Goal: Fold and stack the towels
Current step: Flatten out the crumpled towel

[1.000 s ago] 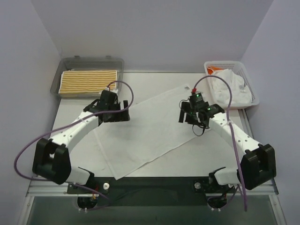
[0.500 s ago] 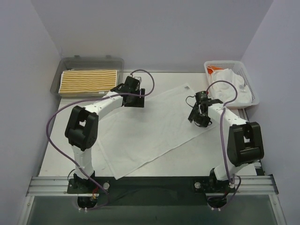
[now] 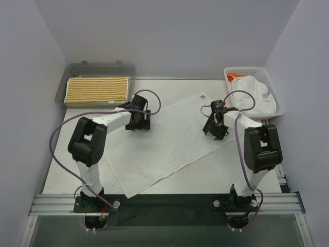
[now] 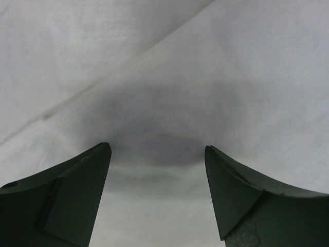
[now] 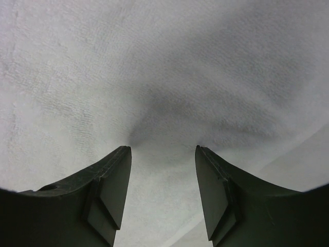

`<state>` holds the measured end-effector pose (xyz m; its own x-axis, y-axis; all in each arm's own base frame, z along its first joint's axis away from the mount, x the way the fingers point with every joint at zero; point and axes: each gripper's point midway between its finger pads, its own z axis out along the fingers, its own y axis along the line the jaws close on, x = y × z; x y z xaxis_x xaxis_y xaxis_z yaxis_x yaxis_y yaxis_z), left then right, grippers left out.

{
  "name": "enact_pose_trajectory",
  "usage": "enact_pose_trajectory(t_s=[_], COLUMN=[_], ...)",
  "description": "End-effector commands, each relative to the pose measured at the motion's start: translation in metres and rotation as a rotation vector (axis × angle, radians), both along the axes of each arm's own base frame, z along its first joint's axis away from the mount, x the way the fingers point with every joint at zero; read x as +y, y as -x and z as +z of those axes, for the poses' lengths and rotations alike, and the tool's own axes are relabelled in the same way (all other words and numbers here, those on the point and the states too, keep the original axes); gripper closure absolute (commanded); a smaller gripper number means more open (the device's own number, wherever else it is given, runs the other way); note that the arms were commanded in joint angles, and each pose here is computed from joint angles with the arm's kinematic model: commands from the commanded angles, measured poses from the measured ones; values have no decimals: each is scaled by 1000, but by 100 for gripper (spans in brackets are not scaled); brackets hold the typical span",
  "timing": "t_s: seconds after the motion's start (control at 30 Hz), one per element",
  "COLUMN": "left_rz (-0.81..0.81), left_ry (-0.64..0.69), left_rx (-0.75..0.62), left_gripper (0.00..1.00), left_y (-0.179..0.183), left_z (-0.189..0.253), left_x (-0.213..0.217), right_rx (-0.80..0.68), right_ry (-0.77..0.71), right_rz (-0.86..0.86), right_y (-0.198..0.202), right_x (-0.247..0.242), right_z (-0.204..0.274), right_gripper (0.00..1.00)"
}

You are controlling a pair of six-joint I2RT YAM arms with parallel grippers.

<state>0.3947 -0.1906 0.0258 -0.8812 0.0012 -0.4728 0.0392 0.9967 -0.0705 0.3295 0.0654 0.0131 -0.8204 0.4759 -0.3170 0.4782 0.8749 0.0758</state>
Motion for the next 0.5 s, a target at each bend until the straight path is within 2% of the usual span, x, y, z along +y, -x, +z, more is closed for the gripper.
enact_pose_trajectory(t_s=[0.0, 0.2, 0.47], left_rz=[75, 176, 207], left_ry=[-25, -77, -18], left_rx=[-54, 6, 162], left_gripper=[14, 12, 11], left_y=[27, 86, 142], left_z=[44, 21, -15], left_x=[31, 73, 74], right_rx=[-44, -72, -8], right_ry=[10, 18, 21], right_rz=[-12, -9, 13], right_y=[-5, -2, -19], right_x=[-4, -4, 5], right_z=[19, 31, 8], right_gripper=[47, 45, 44])
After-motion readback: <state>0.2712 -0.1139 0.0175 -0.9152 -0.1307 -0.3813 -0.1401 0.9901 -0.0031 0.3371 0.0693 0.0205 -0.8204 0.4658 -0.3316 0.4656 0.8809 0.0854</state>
